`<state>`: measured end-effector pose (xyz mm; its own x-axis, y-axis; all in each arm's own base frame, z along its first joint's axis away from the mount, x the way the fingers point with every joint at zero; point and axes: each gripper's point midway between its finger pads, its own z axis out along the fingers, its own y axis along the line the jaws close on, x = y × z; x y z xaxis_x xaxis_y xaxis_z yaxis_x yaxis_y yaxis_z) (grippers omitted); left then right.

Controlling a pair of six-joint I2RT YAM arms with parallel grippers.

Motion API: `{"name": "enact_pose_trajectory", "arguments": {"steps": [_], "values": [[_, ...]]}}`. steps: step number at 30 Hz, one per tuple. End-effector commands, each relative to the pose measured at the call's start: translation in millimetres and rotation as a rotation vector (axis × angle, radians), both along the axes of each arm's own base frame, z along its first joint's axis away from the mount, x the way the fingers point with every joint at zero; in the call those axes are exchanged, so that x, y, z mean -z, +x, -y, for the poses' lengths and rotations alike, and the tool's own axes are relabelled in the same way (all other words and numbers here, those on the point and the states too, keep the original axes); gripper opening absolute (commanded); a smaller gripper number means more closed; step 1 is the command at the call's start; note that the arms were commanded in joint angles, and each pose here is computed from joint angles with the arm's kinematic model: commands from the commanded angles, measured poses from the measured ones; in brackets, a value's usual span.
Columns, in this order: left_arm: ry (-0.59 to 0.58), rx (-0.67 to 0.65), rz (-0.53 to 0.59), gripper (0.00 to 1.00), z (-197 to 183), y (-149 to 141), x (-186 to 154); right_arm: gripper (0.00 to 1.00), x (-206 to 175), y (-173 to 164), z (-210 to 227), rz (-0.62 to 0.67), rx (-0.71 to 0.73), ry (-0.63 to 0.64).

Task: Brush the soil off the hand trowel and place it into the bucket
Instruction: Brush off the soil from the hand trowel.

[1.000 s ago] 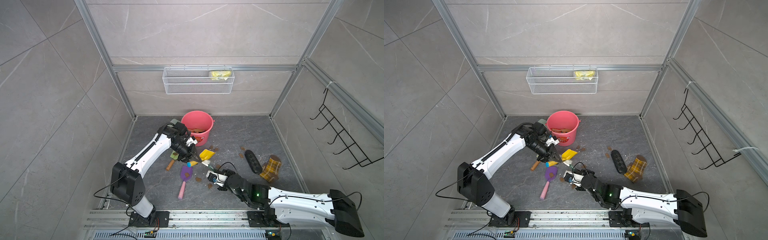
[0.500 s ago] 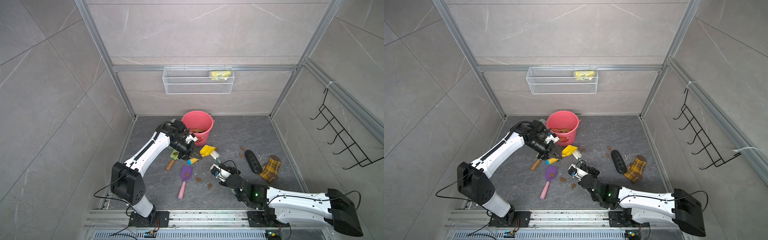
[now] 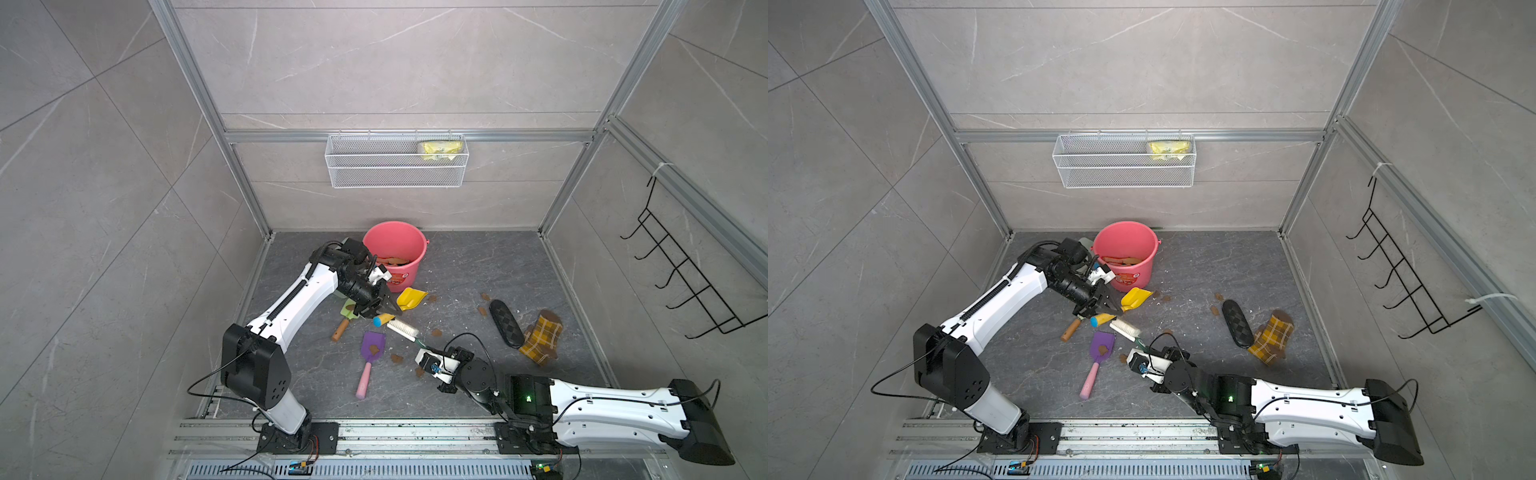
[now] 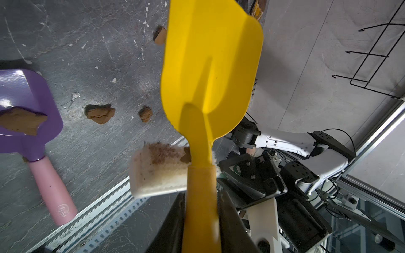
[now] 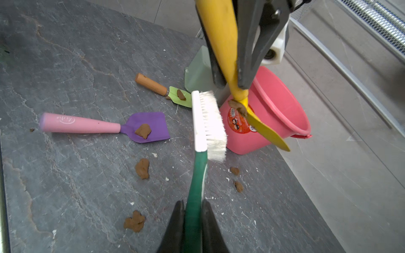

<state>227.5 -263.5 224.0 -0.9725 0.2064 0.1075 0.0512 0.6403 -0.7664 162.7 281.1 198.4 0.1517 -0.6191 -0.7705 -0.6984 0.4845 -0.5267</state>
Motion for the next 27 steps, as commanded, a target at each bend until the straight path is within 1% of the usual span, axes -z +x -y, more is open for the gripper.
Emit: {"name": "enact_pose_trajectory", "arguments": {"steps": [1,6,10,13,19,22,27], "values": [[0.018,0.017,0.015,0.00,-2,-4,3,0.00,-26,9,1,0.022,0.069,0.066],[0.036,0.030,0.032,0.00,-3,-6,6,0.00,-19,23,12,0.015,0.154,0.030],[0.047,0.034,0.046,0.00,-5,-5,6,0.00,-4,39,31,-0.053,0.251,-0.005],[0.050,0.034,0.054,0.00,-5,-5,3,0.00,4,40,37,-0.087,0.264,-0.016],[0.059,0.028,0.082,0.00,-6,0,0,0.00,24,31,35,-0.164,0.237,-0.058],[0.057,0.019,0.092,0.00,-5,3,-1,0.00,30,19,27,-0.202,0.163,-0.076],[0.071,0.030,0.076,0.00,-2,0,7,0.00,4,1,2,-0.174,0.017,0.008]]}}
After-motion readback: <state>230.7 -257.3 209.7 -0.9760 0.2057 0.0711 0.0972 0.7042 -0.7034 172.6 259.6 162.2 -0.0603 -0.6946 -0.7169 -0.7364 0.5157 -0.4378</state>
